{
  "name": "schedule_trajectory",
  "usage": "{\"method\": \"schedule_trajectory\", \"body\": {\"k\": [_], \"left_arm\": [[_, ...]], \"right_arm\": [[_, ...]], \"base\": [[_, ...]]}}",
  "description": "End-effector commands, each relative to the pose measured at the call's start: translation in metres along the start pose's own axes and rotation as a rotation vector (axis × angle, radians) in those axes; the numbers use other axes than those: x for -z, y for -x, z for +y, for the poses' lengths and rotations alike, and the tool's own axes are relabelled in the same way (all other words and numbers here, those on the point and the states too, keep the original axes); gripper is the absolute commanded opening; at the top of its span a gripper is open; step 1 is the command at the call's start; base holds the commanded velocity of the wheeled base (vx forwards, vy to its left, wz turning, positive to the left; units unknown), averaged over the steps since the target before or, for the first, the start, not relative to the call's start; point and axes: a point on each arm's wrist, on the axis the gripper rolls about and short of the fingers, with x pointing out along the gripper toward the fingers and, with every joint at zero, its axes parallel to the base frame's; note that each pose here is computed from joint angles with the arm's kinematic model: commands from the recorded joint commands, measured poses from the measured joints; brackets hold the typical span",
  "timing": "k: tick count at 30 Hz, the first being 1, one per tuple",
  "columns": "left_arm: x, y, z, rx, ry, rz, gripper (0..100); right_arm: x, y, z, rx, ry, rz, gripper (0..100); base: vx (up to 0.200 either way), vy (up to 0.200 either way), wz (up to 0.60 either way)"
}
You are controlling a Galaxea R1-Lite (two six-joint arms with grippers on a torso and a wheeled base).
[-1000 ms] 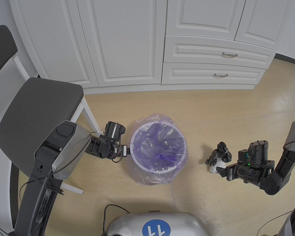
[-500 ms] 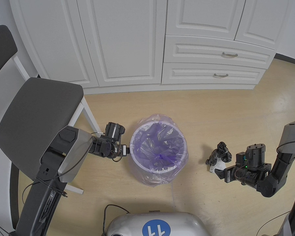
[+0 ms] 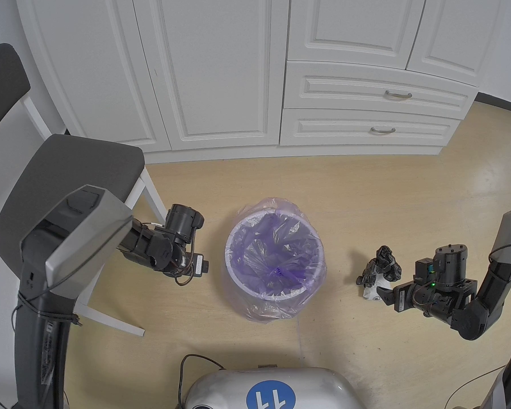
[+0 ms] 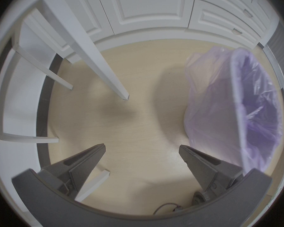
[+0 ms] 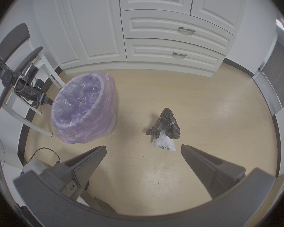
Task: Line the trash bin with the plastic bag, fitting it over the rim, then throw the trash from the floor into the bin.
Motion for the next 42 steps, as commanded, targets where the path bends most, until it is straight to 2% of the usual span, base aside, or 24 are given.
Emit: {"method": "schedule_trajectory", "body": {"k": [1, 9, 14, 16, 19, 26, 33, 37, 42], "left_arm": [[-0.014, 0.08, 0.02, -0.007, 0.01, -0.097, 100], [0.002, 0.142, 0.039, 0.023, 0.032, -0.188, 100], [0.019, 0.175, 0.038, 0.063, 0.018, -0.222, 100], [0.034, 0.198, 0.037, 0.122, 0.008, -0.268, 100], [0.044, 0.213, 0.038, 0.153, 0.009, -0.316, 100], [0.063, 0.234, 0.034, 0.221, -0.009, -0.384, 100], [0.077, 0.266, 0.039, 0.356, -0.013, -0.47, 100], [0.086, 0.276, 0.047, 0.367, -0.012, -0.485, 100], [0.088, 0.291, 0.056, 0.387, 0.036, -0.528, 100]], "right_arm": [[-0.013, 0.017, -0.003, 0.004, -0.006, -0.06, 100], [-0.024, 0.035, -0.003, -0.004, 0.002, -0.09, 100], [-0.033, 0.049, -0.005, -0.004, 0.012, -0.082, 100], [-0.039, 0.057, -0.006, -0.01, 0.014, -0.071, 100], [-0.043, 0.061, -0.006, -0.034, 0.013, -0.048, 100], [-0.044, 0.06, -0.005, -0.05, 0.011, 0.004, 100], [-0.045, 0.061, -0.008, -0.044, -0.002, -0.01, 100], [-0.049, 0.066, -0.01, -0.06, -0.02, -0.05, 100], [-0.049, 0.071, -0.008, -0.052, -0.009, -0.043, 100]], "base": [[0.0, 0.0, 0.0], [0.0, 0.0, 0.0], [0.0, 0.0, 0.0], [0.0, 0.0, 0.0], [0.0, 0.0, 0.0], [0.0, 0.0, 0.0], [0.0, 0.0, 0.0], [0.0, 0.0, 0.0], [0.0, 0.0, 0.0]]}}
